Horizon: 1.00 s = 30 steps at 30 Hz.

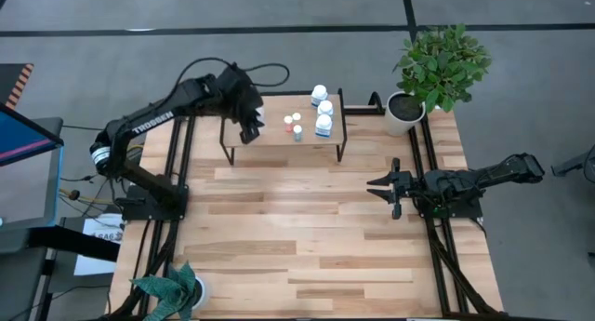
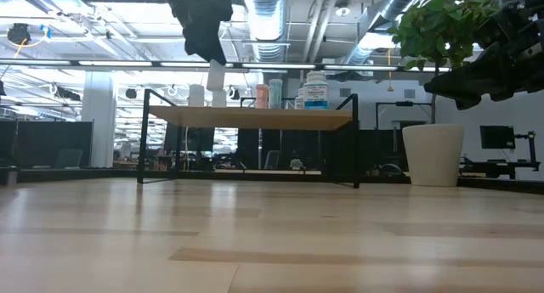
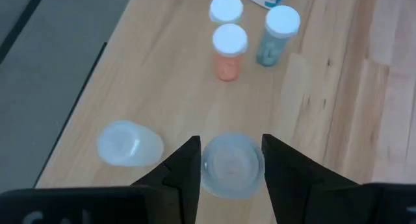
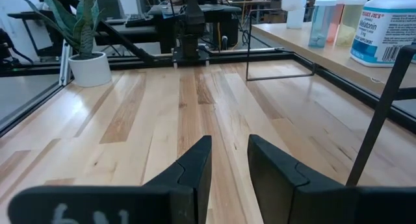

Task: Pick and place medicine bottles onto shelf by color
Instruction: Put the transparent pill bottle on the shelf

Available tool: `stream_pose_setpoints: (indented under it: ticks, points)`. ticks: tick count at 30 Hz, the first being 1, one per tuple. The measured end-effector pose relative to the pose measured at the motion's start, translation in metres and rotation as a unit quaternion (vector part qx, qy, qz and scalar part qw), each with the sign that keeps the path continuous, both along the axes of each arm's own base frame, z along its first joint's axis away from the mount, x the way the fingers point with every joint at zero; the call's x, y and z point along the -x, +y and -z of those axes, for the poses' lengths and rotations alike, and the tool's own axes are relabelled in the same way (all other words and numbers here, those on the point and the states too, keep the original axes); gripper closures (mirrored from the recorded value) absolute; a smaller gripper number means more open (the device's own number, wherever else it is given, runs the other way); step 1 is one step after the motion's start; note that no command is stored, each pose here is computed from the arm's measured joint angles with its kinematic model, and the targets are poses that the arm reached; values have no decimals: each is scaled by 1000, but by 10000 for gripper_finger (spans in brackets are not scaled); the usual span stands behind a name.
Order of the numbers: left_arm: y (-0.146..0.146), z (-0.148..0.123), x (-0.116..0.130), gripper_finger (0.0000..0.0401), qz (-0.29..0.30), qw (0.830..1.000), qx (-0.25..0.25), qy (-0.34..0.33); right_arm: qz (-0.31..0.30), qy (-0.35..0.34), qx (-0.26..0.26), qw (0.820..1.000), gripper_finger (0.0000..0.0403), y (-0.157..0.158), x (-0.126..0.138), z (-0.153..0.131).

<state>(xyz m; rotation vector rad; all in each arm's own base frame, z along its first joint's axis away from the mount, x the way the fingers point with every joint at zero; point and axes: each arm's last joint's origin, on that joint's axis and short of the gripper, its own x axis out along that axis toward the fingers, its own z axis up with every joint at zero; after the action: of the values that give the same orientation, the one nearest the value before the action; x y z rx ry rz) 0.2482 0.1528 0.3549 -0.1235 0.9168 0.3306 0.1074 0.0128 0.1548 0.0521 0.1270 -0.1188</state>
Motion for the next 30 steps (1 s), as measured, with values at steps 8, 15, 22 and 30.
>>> stream_pose_setpoints:
  ticks: [8, 15, 22, 30]
  points:
    - [15, 1, 11, 283, -8, 1000, 6, 2, 0, 0, 0, 1000, 280, 0, 0, 0]
    - [16, 29, 9, 283, 11, 1000, 10, 21, 0, 0, 0, 1000, 280, 0, 0, 0]
    - [19, 31, 6, 283, 22, 1000, -14, 6, 0, 0, 0, 1000, 280, 0, 0, 0]
    - [23, 38, 11, 282, 14, 1000, -5, 18, 0, 0, 0, 1000, 280, 0, 0, 0]
